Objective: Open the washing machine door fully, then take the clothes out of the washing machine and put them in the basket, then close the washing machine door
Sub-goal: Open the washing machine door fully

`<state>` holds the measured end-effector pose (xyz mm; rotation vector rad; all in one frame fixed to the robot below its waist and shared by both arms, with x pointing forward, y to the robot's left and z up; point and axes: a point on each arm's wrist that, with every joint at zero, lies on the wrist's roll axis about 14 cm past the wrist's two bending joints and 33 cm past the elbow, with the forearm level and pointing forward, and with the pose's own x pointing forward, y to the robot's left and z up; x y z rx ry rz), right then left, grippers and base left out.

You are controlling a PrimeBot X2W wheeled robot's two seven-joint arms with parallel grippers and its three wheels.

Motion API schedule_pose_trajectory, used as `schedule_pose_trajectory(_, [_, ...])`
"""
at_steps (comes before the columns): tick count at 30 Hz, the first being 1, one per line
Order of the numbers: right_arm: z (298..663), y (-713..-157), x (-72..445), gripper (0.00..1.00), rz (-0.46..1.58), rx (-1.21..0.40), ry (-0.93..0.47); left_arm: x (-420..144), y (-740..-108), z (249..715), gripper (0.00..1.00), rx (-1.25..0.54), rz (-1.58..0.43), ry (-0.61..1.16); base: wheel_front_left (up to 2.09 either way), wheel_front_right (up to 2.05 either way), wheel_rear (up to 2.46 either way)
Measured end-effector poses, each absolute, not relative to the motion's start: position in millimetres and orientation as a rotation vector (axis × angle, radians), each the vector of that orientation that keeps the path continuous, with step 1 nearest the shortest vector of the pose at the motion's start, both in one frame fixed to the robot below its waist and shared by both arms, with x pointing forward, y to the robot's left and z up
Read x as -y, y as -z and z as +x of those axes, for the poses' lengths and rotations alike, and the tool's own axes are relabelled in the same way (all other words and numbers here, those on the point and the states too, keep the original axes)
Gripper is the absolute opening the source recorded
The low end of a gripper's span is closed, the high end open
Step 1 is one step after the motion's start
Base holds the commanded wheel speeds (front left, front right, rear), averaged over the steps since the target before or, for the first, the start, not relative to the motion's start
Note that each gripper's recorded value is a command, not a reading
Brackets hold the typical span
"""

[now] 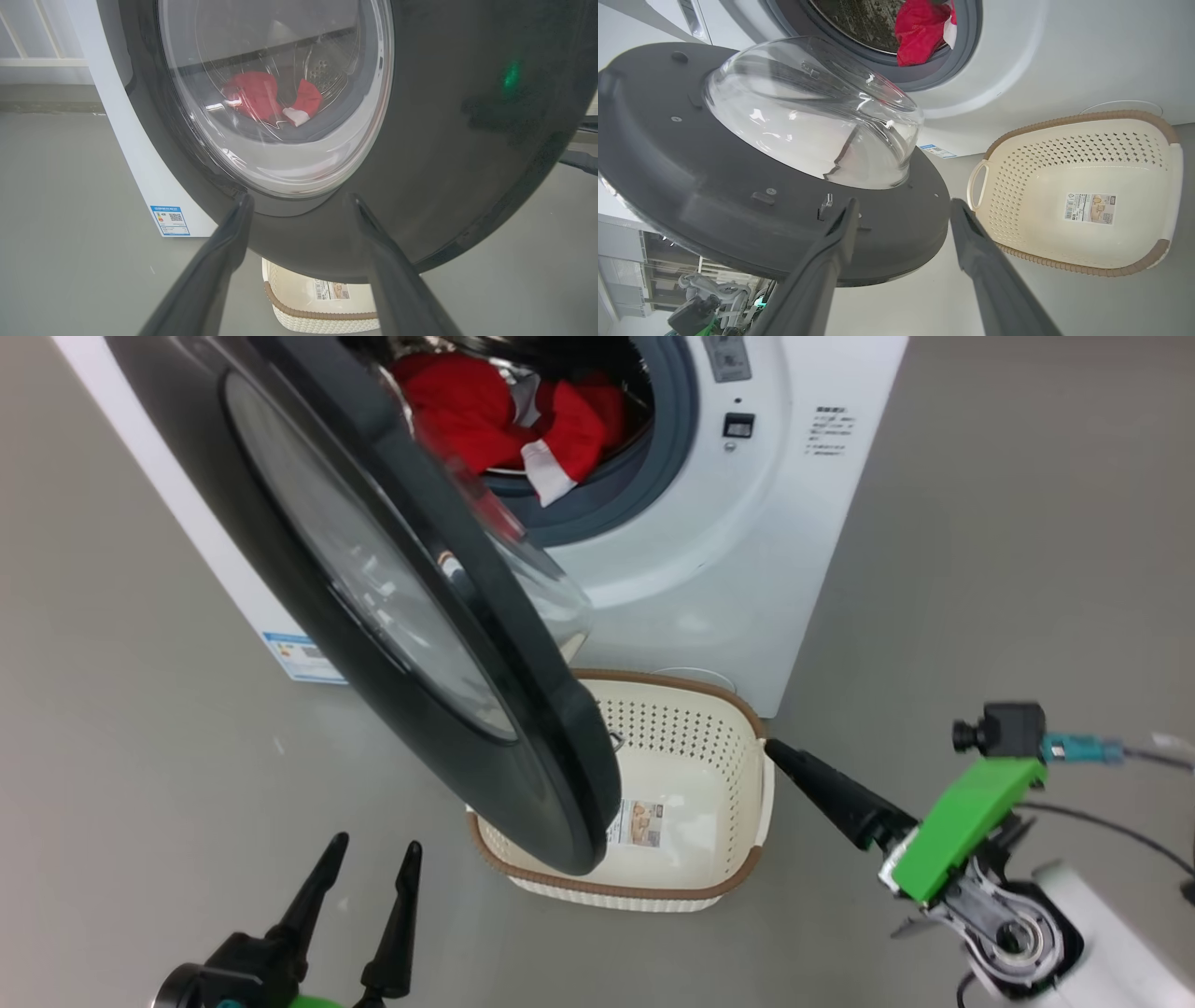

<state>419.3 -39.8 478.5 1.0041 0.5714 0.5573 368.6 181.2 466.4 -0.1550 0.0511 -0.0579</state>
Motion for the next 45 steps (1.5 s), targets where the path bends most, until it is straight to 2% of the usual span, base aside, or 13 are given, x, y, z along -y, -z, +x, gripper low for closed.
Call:
schedule_pose_trajectory(13, [385, -444, 81, 1.00, 1.026, -0.538, -0.365, -178, -467, 367, 1.00, -0.049, -0.158, 0.069, 0.00, 0.00, 0.00])
schedule_pose_trajectory(18, [379, -438, 101, 1.00, 1.004, -0.469, -0.283, -178, -468, 365, 1.00, -0.047, -0.159, 0.069, 0.00, 0.00, 0.00])
schedule_pose_trajectory(23, [376, -434, 126, 1.00, 0.853, -0.359, -0.224, -179, -466, 363, 1.00, -0.050, -0.161, 0.065, 0.00, 0.00, 0.00])
schedule_pose_trajectory(29, [369, -419, 140, 1.00, 0.708, -0.339, -0.190, -180, -466, 364, 1.00, -0.052, -0.163, 0.060, 0.00, 0.00, 0.00])
schedule_pose_trajectory(35, [380, -434, 158, 1.00, 0.568, -0.224, -0.157, -181, -463, 365, 1.00, -0.058, -0.164, 0.058, 0.00, 0.00, 0.00])
schedule_pose_trajectory(45, [365, -445, 179, 1.00, 0.350, -0.116, -0.047, -183, -464, 364, 1.00, -0.055, -0.165, 0.049, 0.00, 0.00, 0.00])
